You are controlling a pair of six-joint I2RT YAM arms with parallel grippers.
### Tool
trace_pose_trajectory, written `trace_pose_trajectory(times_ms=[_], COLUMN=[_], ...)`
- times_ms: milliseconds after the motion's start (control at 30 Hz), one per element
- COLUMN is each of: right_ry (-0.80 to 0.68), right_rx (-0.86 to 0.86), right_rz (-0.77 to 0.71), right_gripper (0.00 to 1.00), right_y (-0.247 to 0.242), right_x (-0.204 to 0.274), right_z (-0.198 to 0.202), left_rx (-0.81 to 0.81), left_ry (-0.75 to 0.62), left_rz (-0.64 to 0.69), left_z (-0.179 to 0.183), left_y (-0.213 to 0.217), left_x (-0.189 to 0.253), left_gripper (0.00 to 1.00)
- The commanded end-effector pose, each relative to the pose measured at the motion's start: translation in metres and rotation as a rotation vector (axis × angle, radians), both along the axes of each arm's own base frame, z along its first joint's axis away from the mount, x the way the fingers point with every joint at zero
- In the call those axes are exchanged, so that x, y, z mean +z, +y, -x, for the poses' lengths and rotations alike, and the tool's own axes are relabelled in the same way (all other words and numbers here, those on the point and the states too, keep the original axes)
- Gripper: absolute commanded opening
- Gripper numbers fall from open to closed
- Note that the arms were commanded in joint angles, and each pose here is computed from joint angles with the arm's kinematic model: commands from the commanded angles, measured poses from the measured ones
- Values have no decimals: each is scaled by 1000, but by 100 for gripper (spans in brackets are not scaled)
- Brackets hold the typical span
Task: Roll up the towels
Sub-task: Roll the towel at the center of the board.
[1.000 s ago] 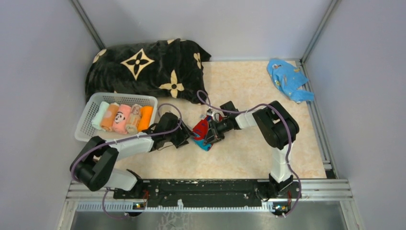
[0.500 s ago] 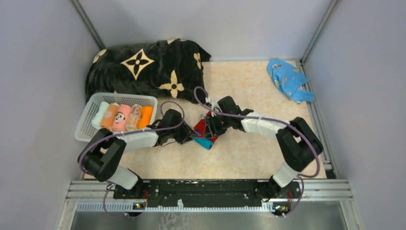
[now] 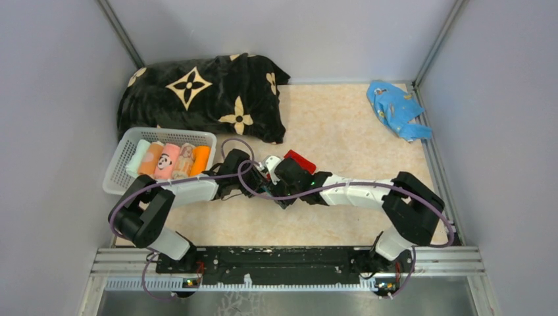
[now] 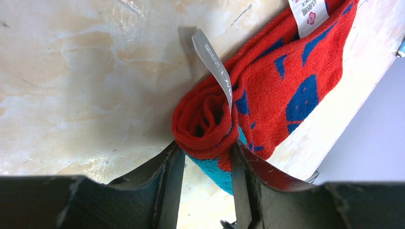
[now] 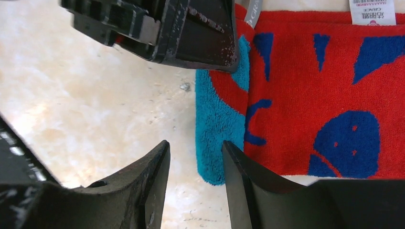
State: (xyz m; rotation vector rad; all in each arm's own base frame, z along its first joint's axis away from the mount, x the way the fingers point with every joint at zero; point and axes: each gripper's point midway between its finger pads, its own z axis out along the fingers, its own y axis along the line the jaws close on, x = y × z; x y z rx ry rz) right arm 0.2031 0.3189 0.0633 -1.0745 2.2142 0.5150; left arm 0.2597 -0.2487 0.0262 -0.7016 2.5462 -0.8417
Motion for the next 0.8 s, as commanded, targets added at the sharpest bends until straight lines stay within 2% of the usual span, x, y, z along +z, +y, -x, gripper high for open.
trace_pose_trajectory(times_ms=[0, 200, 400, 500, 600, 767], right_ry=[-124, -167, -164, -151, -129, -25], right_rx=[-9, -42, -128, -163, -146, -40], right_rz=[55, 203, 395, 436, 441, 415], right_gripper=[45, 46, 46, 45, 40, 22], right_y=[7, -8, -44, -55, -52, -37], right_x=[-7, -30, -63, -71, -76, -83], right_z=[-15, -11, -6, -3, 0, 18], left_rx=[7, 2, 0, 0, -4, 5], left_ry=[95, 87, 77, 76, 72, 6], left_rz=[-136, -143, -159, -168, -166, -146], left_z=[18, 17, 14, 12, 10, 3], left_y=[25, 26, 27, 28, 28, 29], left_x=[-34, -33, -33, -33, -32, -11], left_gripper=[47, 47, 47, 47, 48, 54])
